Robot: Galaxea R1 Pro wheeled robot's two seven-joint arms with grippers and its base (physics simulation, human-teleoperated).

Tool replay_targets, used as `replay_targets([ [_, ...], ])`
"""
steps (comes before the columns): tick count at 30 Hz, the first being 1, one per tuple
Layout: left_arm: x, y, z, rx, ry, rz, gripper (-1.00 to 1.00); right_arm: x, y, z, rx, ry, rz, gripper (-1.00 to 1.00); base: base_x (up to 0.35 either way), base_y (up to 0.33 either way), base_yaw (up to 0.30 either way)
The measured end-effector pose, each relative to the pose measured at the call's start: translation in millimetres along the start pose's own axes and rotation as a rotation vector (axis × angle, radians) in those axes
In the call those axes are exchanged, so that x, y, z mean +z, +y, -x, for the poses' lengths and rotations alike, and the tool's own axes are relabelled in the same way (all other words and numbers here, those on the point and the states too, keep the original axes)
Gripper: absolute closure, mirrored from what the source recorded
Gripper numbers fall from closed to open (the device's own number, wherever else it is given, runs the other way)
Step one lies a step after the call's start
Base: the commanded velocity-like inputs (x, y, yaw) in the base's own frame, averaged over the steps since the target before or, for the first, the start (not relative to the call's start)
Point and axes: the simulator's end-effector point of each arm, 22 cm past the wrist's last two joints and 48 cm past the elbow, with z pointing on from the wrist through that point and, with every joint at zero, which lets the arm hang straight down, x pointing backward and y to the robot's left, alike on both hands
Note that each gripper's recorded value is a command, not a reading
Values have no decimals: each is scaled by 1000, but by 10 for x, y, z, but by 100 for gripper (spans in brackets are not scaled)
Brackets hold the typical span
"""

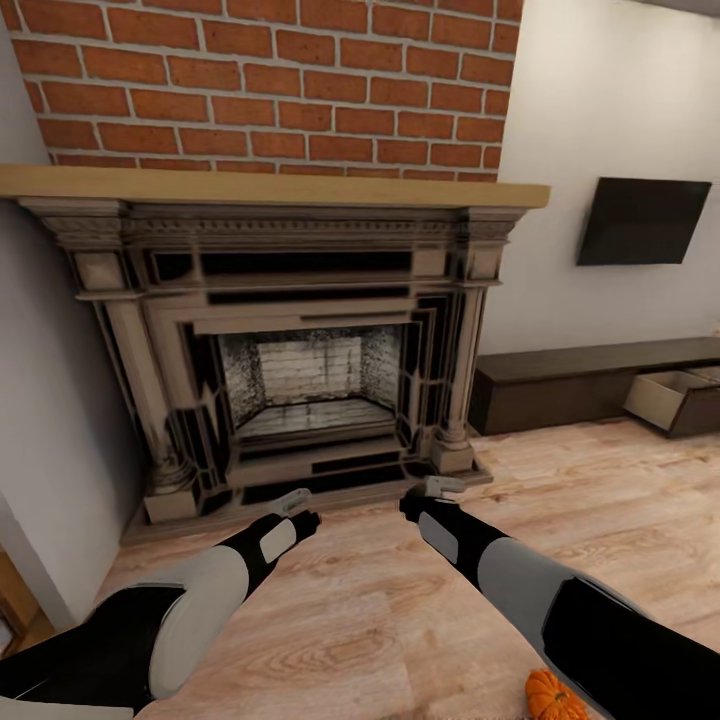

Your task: Place each of the two pumpkins and all three candles from the living room inside a cabinet in the living room (use any cabinet), then make sure every cabinet is closed, and position the cauldron so it is next to a table in the living room.

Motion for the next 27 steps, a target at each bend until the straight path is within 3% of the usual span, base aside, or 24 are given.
replay_targets([
  [27,-77,-9,106,1,-21,-4,-100,-63,-24,-4,10,-18,-4,100,0,0,-253],
])
